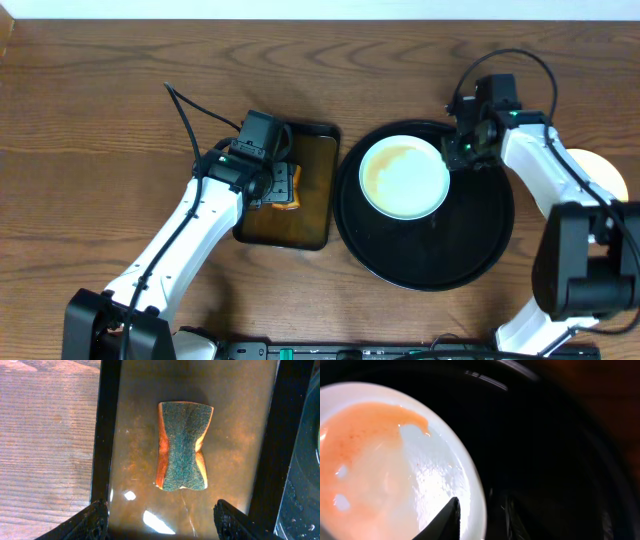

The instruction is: Clean dirty plates on tray and stack at the side

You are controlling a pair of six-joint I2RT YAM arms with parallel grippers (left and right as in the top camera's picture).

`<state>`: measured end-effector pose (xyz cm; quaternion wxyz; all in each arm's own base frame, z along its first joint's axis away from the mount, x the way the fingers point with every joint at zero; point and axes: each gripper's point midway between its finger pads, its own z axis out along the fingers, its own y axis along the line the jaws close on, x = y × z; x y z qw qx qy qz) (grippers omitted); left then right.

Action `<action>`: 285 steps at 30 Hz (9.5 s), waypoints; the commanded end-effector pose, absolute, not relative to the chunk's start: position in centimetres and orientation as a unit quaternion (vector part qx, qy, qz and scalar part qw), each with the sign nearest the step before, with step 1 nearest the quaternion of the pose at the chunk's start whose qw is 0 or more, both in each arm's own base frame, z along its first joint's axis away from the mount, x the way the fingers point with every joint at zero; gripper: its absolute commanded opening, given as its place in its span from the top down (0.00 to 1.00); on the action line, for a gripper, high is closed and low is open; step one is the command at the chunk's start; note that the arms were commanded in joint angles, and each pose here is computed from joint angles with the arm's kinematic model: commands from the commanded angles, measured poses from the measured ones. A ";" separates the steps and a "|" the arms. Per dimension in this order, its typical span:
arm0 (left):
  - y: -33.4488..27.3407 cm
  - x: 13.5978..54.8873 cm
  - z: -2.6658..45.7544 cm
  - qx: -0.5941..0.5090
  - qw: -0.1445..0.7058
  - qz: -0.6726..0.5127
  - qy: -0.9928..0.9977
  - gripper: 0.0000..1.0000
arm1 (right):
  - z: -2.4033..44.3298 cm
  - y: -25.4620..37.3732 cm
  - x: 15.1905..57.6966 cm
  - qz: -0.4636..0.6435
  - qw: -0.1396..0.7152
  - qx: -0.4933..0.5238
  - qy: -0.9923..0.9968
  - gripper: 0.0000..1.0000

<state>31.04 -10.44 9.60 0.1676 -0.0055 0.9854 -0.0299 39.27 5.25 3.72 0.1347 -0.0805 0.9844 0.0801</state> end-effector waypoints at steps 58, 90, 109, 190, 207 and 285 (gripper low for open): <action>-10.1 31.0 9.7 -0.007 0.169 -0.024 0.985 0.31 | 11.5 5.5 34.8 0.131 0.164 -0.091 0.973 0.60; -10.1 31.0 9.7 -0.007 0.169 -0.024 0.985 0.31 | -1.2 7.0 32.5 0.194 0.029 0.118 0.973 0.99; -10.1 31.0 9.7 -0.007 0.170 -0.024 0.985 0.32 | 5.9 9.6 35.0 0.296 0.155 -0.036 0.942 0.99; -10.1 31.0 9.7 -0.007 0.169 -0.024 0.985 0.31 | 22.1 -2.9 33.5 -0.366 0.359 -0.024 0.859 0.99; -10.2 30.9 9.7 -0.006 0.168 -0.027 0.985 0.31 | 16.4 -19.0 29.6 -0.277 0.277 0.304 0.868 0.99; -7.5 20.4 17.5 -0.020 0.372 -0.141 0.917 0.19 | 19.4 1.5 21.9 0.068 0.407 0.036 0.910 0.01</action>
